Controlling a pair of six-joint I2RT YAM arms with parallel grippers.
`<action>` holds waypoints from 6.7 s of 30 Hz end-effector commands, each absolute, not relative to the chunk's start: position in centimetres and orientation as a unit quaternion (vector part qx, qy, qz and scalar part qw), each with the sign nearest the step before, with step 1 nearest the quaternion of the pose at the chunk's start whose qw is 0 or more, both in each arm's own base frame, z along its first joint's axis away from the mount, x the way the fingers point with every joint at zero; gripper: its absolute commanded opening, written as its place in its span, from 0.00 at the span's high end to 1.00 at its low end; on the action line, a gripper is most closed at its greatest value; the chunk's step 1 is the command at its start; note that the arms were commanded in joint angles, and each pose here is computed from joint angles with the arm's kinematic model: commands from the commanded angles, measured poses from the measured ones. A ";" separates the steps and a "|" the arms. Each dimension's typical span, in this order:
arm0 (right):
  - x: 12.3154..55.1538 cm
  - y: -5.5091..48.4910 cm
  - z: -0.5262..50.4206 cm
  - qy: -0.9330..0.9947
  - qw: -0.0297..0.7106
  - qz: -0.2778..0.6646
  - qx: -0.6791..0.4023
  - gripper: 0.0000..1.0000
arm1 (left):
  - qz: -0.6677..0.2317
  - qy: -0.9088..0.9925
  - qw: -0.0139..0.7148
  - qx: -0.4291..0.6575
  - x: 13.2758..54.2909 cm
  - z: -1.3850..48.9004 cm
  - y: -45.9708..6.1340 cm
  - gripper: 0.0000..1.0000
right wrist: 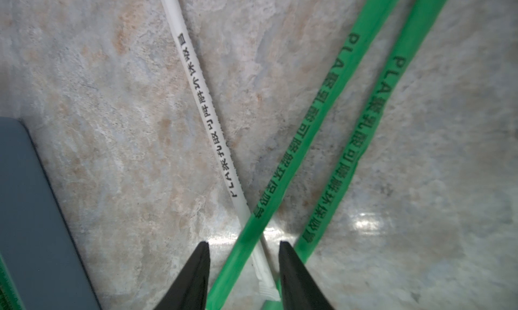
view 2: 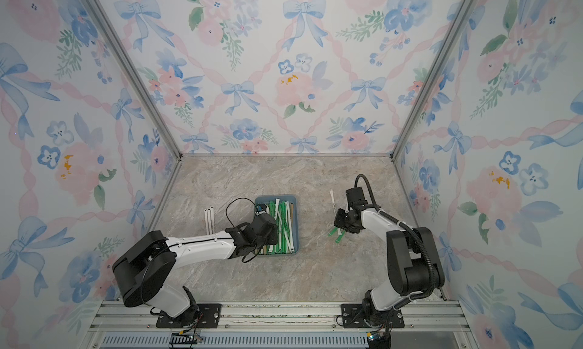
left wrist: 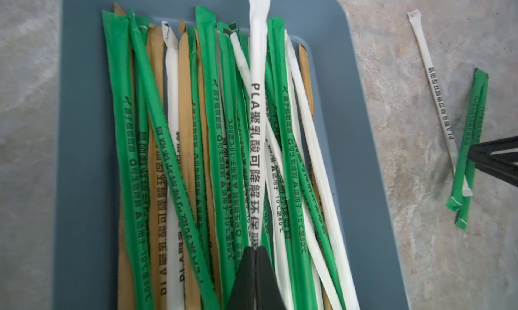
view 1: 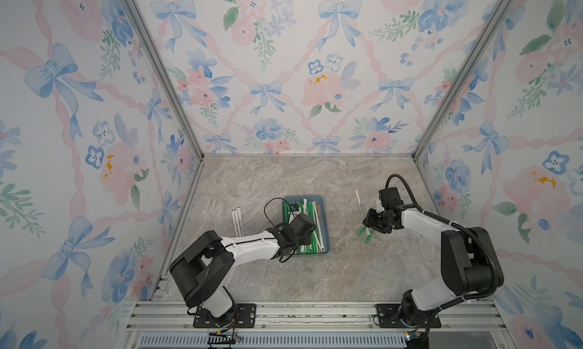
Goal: Put the straws into the storage box
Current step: Place the straw in the storage box, then pick up the straw from the center of the board, then place the straw in the storage box, then pick up the straw from the center of the board, then place the straw in the storage box, then pick up the straw from the center of the board.
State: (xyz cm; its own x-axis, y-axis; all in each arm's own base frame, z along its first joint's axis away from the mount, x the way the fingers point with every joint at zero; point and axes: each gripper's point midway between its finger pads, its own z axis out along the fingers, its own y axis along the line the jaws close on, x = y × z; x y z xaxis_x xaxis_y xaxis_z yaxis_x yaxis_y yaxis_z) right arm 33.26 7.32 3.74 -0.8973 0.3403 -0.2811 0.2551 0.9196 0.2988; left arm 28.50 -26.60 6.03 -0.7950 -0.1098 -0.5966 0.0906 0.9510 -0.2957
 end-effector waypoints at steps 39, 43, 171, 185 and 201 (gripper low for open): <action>35.7 5.4 6.7 0.955 0.201 0.116 0.185 0.90 | -0.117 0.906 0.405 -0.023 27.5 9.4 -20.0 0.14; 35.3 6.6 9.6 0.950 0.226 0.131 0.173 0.90 | -0.115 0.903 0.412 -0.037 27.6 9.6 -18.4 0.14; 31.3 13.1 9.3 0.966 0.237 0.094 0.049 0.52 | -0.182 0.918 0.345 -0.071 29.9 8.9 -23.1 0.96; 33.5 5.3 7.9 0.974 0.217 0.010 0.057 0.49 | -0.169 0.923 0.342 -0.046 29.6 8.0 -24.3 0.51; 36.2 5.4 2.5 0.989 0.143 -0.020 0.035 0.55 | -0.140 0.912 0.382 -0.055 28.3 8.9 -20.7 0.12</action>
